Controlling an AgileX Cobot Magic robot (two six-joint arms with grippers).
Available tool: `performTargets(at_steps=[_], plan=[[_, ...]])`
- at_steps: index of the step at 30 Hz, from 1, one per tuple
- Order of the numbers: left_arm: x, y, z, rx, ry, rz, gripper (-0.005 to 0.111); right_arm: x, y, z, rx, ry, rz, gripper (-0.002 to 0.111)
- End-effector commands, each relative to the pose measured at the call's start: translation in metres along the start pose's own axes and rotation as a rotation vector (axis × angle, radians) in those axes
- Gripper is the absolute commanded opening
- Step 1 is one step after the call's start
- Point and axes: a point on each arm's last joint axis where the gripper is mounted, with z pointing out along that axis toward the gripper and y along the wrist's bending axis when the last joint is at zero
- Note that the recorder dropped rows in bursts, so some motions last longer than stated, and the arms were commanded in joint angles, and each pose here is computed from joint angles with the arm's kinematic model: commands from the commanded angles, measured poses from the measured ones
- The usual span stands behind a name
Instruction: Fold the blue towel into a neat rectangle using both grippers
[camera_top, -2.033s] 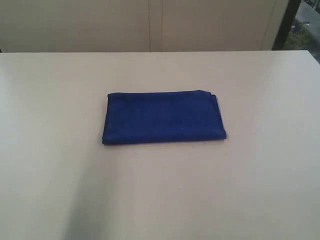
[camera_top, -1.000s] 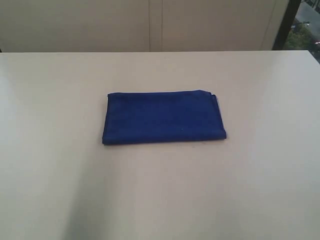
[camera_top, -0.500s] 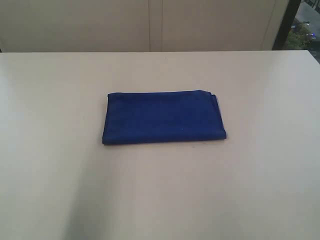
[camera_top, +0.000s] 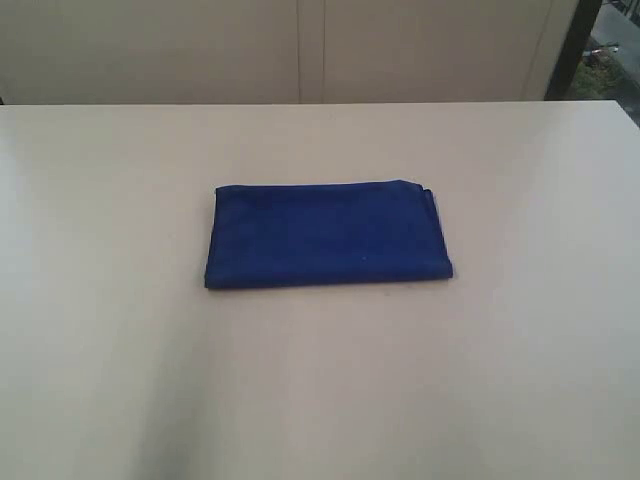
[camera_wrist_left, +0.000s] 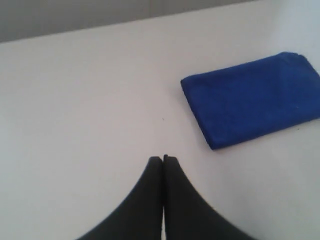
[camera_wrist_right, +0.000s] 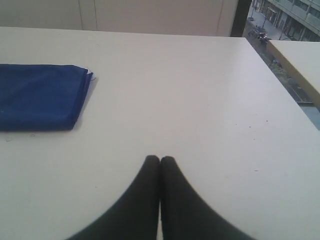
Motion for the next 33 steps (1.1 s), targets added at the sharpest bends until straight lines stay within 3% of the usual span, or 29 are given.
performTargets(at_steps=[1,5,8,12,18,33], plan=[[0.009,-0.008,-0.031,-0.012,-0.132,0.054,0.000,0.000,0.000,0.000,0.007,-0.015,-0.013,0.000],[0.039,-0.010,-0.032,-0.030,-0.135,0.105,0.000,0.000,0.000,0.000,0.007,-0.015,-0.013,0.000],[0.080,-0.007,-0.015,-0.064,-0.084,0.126,0.000,0.000,0.000,0.000,0.007,-0.015,-0.013,0.000],[0.126,-0.001,0.011,-0.116,-0.110,0.126,0.000,0.000,0.000,0.000,0.007,-0.015,-0.013,0.000],[0.177,0.001,0.037,-0.119,-0.033,0.112,0.000,0.000,0.000,0.000,0.007,-0.015,-0.013,0.000],[0.176,0.002,0.037,-0.130,-0.053,0.091,0.000,0.000,0.000,0.000,0.007,-0.015,-0.013,0.000]])
